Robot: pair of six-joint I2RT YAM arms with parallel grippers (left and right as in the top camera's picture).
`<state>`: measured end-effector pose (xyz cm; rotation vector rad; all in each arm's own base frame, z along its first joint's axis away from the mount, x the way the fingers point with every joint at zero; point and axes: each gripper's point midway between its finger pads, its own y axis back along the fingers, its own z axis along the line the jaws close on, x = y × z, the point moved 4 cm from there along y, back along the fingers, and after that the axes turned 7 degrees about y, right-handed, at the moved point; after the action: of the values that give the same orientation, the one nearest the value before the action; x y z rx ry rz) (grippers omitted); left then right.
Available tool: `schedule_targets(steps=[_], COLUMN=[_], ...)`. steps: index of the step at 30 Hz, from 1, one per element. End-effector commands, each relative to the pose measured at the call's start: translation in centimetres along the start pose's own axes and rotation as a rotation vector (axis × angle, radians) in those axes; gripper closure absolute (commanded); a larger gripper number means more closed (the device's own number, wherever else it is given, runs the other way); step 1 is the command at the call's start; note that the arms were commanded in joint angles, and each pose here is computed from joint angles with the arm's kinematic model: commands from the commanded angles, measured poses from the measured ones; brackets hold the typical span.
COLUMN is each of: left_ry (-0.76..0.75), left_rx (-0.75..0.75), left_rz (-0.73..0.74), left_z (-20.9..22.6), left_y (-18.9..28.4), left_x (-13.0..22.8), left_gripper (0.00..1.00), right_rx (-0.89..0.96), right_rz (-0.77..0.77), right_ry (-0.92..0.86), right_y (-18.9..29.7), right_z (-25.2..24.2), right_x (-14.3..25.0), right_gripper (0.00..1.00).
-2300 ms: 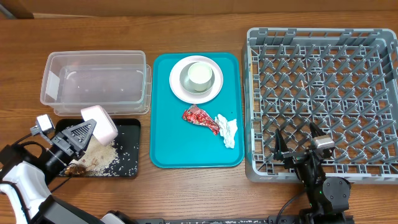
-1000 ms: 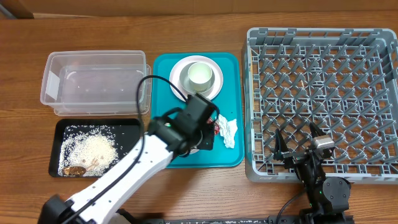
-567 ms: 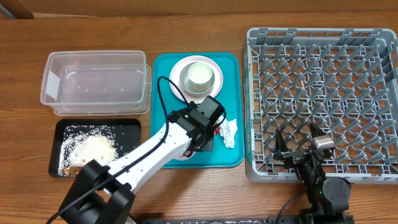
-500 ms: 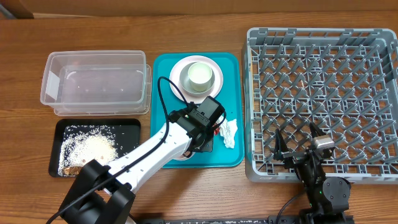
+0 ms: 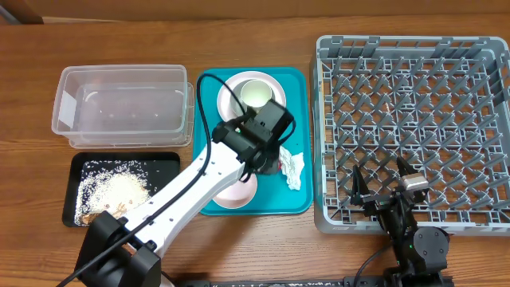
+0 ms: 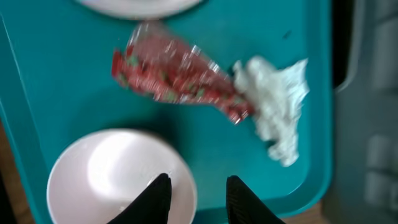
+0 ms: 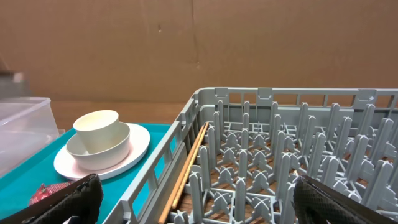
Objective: Sort waste into correct bins and load items into the dishwasher
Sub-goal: 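Carry the pink plate back and set it on the teal tray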
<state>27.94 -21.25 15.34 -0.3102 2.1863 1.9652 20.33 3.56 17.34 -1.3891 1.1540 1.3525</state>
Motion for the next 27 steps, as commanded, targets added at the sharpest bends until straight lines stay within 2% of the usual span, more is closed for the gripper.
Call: schedule_targets(steps=[1,5,8,11,13,15,21,27], left_ry=[0.086,0.265,0.391,0.474,0.490,0.501,0.568,0.570], left_rx=[0.033,0.068,0.089,0.086,0.071,0.046,-0.026,-0.047], left_rz=[-0.077,-0.104,-0.113,-0.103,-0.090,-0.075,-0.032,-0.020], left_z=[-0.7,-1.4,-2.1,-2.6,-2.7,-2.6,-1.6,-1.3], left_y=[1.0,0.2,-1.0,-2.9,-4.2,-5.8,-9.7,-10.5], left_x=[-1.8,-2.8,-3.5,-3.7,-3.7,-3.5,-3.0,-2.8], left_gripper=[0.70,0.69,0.60,0.60,0.59,0.52,0.54,0.53], right_rx=[0.006,0.006,0.006,0.006,0.006,0.006,0.006,0.006], right_rz=[-0.005,-0.005,-0.005,-0.005,-0.005,-0.005,-0.005,-0.005], right_ry=[-0.001,-0.001,-0.001,-0.001,-0.001,-0.001,-0.001,-0.001], right_y=[0.0,0.0,0.0,0.0,0.0,0.0,0.0,0.0], right_z=[-0.1,-0.1,-0.1,-0.1,-0.1,-0.1,-0.1,-0.1], right_x=[0.2,0.2,0.2,0.2,0.2,0.2,0.2,0.2], right_gripper=[0.00,0.00,0.00,0.00,0.00,0.00,0.00,0.00])
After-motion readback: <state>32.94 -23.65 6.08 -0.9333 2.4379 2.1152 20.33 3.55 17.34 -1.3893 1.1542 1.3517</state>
